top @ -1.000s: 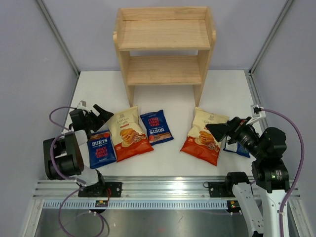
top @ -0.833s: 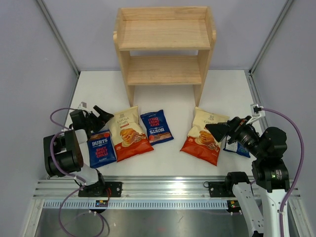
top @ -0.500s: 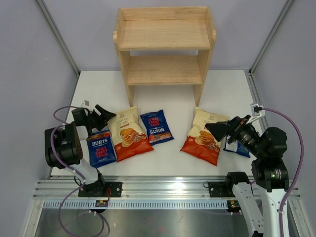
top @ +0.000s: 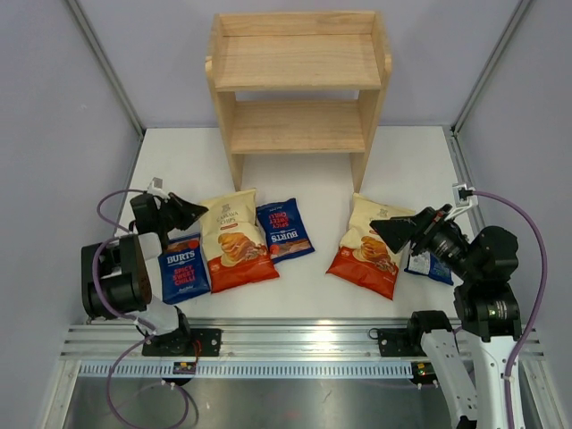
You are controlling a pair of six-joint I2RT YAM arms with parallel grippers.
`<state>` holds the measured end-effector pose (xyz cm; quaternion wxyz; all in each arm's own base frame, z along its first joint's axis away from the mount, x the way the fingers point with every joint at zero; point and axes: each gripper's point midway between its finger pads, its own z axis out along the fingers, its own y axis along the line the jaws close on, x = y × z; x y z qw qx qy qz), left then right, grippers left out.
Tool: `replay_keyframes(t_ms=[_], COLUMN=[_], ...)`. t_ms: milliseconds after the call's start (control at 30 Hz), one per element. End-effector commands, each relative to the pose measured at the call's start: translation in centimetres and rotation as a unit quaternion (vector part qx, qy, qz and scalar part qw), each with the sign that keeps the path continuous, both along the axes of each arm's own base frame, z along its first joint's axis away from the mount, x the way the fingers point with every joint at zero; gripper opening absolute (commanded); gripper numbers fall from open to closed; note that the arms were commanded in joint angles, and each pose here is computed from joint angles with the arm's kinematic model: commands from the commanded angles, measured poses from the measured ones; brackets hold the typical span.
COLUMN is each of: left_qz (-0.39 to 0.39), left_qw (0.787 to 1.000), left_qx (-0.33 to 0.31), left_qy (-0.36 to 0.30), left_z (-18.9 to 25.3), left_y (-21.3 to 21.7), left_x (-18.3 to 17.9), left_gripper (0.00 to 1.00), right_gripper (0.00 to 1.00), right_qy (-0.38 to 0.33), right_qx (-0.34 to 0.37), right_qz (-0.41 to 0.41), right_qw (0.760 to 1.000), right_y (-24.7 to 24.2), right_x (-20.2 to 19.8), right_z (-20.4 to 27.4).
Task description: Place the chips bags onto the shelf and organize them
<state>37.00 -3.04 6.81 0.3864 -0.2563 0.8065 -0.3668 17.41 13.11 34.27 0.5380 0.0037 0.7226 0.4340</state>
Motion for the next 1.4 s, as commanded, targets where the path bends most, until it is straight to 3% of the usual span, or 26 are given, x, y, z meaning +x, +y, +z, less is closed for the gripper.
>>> replay_keyframes(t_ms=[0, 67, 233, 367, 500, 633, 867, 1100, 1267, 1333, 1367], left_qz=[-0.050, -0.075, -0.049, -0.034, -0.057, -0.084, -0.126, -0.127, -0.147, -0.153, -0.147], left_qw=[0.989, 0.979, 0.973, 0.967, 0.955, 0.941, 0.911, 0.894, 0.882, 0.879, 0.882], left_qx=[0.003, 0.012, 0.049, 0.055, 0.036, 0.006, -0.056, -0.154, -0.198, -0.207, -0.207], left_qy=[-0.141, -0.188, -0.219, -0.245, -0.287, -0.327, -0.388, -0.401, -0.401, -0.401, -0.397], left_z=[7.6, 11.0, 15.2, 19.0, 23.6, 29.0, 37.6, 43.1, 45.5, 45.9, 45.8], left_y=[-2.7, -4.8, -6.2, -6.5, -8.5, -10.6, -13.9, -15.2, -16.2, -16.5, -16.4], left_x=[0.5, -0.3, -2.3, -4.4, -6.9, -8.7, -12.8, -15.2, -16.5, -17.0, -16.8], left_gripper=[0.00, 0.00, 0.00, 0.00, 0.00, 0.00, 0.00, 0.00, 0.00, 0.00, 0.00], right_gripper=[1.00, 1.00, 0.97, 0.94, 0.94, 0.95, 0.95, 0.97, 0.98, 0.94, 0.83], right_qy=[-0.014, -0.005, -0.027, -0.034, -0.101, -0.159, -0.200, -0.287, -0.315, -0.321, -0.338], right_qx=[0.020, 0.043, 0.092, 0.086, 0.069, 0.019, 0.014, 0.031, 0.027, 0.033, 0.042], right_qz=[0.037, 0.056, 0.122, 0.154, 0.216, 0.237, 0.237, 0.267, 0.267, 0.285, 0.304], right_qw=[0.999, 0.997, 0.988, 0.984, 0.969, 0.958, 0.951, 0.919, 0.910, 0.903, 0.890], right_y=[1.0, 1.6, 3.2, 4.5, 8.6, 12.8, 15.9, 18.6, 19.0, 19.4, 19.7], right_x=[1.0, 1.6, 3.5, 5.4, 4.9, 5.3, 7.1, 4.8, 4.8, 4.1, 3.1], right_z=[0.5, 0.6, 0.9, -0.1, 0.2, -0.8, -1.9, -0.3, 0.2, 0.5, 1.1])
